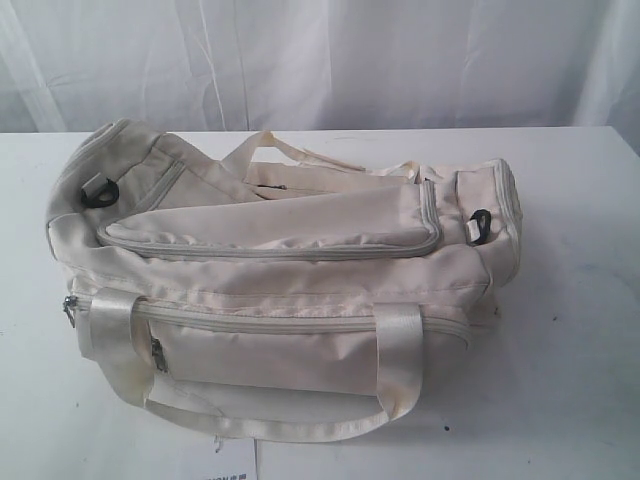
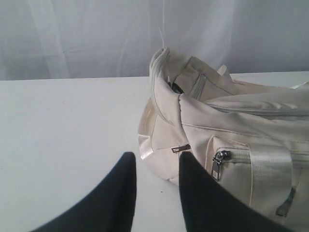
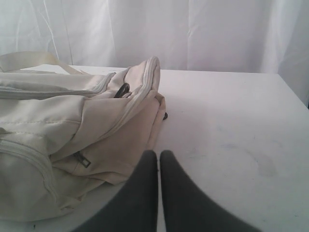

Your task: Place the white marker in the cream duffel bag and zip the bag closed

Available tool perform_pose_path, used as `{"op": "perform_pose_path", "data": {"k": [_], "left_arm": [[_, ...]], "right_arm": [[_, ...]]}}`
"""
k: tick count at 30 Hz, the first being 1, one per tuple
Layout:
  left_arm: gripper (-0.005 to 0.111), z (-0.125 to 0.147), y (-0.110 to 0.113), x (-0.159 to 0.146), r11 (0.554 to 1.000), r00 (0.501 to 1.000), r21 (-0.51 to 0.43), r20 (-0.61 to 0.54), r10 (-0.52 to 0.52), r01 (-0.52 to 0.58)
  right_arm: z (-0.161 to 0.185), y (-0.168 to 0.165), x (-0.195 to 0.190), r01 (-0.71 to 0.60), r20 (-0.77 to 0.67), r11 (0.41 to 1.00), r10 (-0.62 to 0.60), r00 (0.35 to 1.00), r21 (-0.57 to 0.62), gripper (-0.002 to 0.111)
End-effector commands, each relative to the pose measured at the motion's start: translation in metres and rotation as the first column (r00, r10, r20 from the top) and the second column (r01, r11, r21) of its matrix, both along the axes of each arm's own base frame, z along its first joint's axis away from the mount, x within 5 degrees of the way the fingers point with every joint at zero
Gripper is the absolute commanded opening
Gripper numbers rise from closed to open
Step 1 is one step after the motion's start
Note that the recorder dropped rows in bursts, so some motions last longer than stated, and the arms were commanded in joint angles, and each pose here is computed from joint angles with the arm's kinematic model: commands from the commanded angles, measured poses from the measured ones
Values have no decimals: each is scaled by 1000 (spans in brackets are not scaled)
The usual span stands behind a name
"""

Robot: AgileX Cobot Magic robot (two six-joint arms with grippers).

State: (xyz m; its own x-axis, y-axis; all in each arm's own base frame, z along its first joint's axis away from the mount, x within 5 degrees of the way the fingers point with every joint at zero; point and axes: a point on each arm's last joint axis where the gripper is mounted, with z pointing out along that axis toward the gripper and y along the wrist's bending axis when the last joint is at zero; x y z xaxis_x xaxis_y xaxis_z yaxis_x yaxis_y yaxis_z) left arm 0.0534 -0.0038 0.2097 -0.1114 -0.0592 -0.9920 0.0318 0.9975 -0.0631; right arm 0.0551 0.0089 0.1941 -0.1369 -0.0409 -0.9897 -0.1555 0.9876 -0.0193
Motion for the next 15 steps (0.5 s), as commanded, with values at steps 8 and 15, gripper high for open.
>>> {"op": "perform_pose_path", "data": {"k": [8,15], "left_arm": [[36,-17,0,3,998,1000,-60,-14,7,-7],[36,-27,-1,3,998,998,-66,-67,-1,-4]], "right_arm": [[-1,0,0,6,7,1000,-6,1000,7,3],[-1,0,0,6,7,1000,-6,1000,7,3]]}}
